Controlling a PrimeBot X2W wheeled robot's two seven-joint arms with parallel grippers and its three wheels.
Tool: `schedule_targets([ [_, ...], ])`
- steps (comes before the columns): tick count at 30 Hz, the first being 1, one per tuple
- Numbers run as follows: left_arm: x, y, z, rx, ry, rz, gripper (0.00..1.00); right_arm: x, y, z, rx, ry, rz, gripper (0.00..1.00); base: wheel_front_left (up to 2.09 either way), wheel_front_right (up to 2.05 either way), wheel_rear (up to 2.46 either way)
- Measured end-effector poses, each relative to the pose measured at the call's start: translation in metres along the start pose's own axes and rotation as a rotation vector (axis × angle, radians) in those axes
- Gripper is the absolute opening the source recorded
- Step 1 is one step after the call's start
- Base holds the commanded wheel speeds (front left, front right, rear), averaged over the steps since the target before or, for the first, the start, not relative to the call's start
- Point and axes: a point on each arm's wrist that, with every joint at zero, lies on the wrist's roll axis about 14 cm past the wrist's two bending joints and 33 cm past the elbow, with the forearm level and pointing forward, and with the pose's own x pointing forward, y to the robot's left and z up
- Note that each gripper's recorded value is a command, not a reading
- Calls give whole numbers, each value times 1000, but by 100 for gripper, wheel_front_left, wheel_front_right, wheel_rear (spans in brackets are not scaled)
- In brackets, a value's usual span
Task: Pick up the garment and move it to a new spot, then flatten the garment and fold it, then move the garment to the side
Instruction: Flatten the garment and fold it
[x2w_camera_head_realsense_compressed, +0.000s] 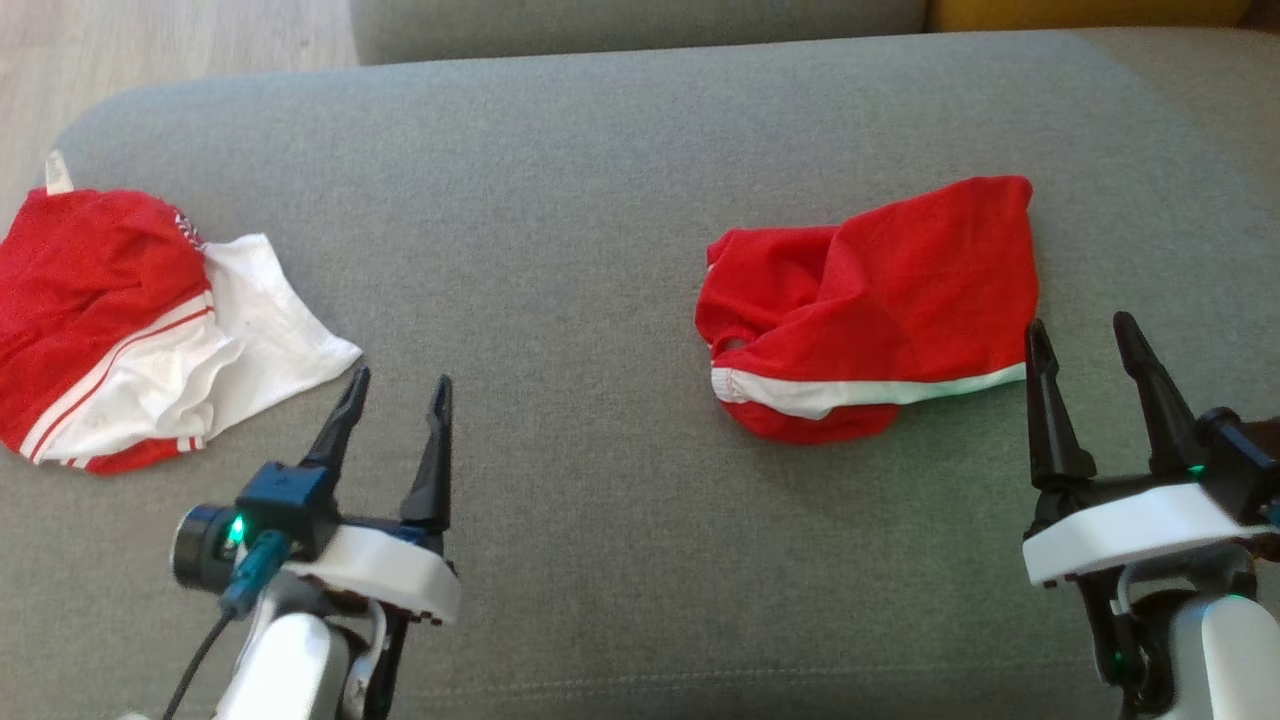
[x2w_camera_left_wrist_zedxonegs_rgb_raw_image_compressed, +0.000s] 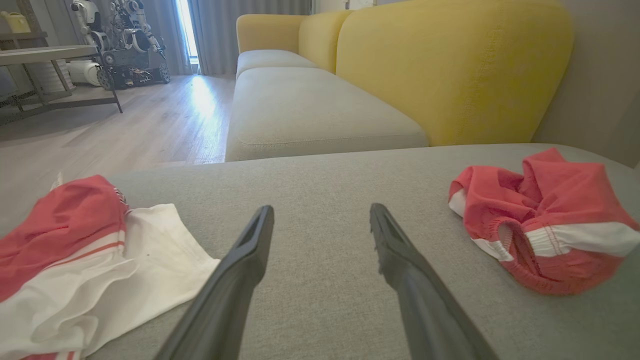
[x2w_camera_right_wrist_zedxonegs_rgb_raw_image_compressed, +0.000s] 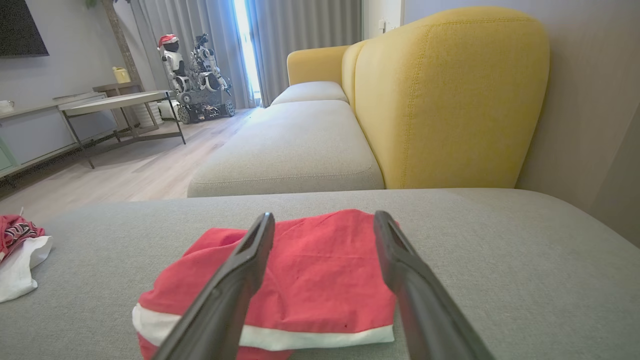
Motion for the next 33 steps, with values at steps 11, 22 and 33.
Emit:
schedule_targets([
  [11, 39, -106, 6, -96, 41, -399, 100, 11, 6, -19, 28, 52, 19, 100, 0, 0, 0],
  [22, 47, -174, -49, -195, 280, -623, 100, 8, -22, -32, 46, 86, -64, 100, 0, 0, 0],
  [33, 46, -189, -73, -218, 381, -684, 18, 0, -37, -43, 72, 103, -115, 100, 0, 0, 0],
])
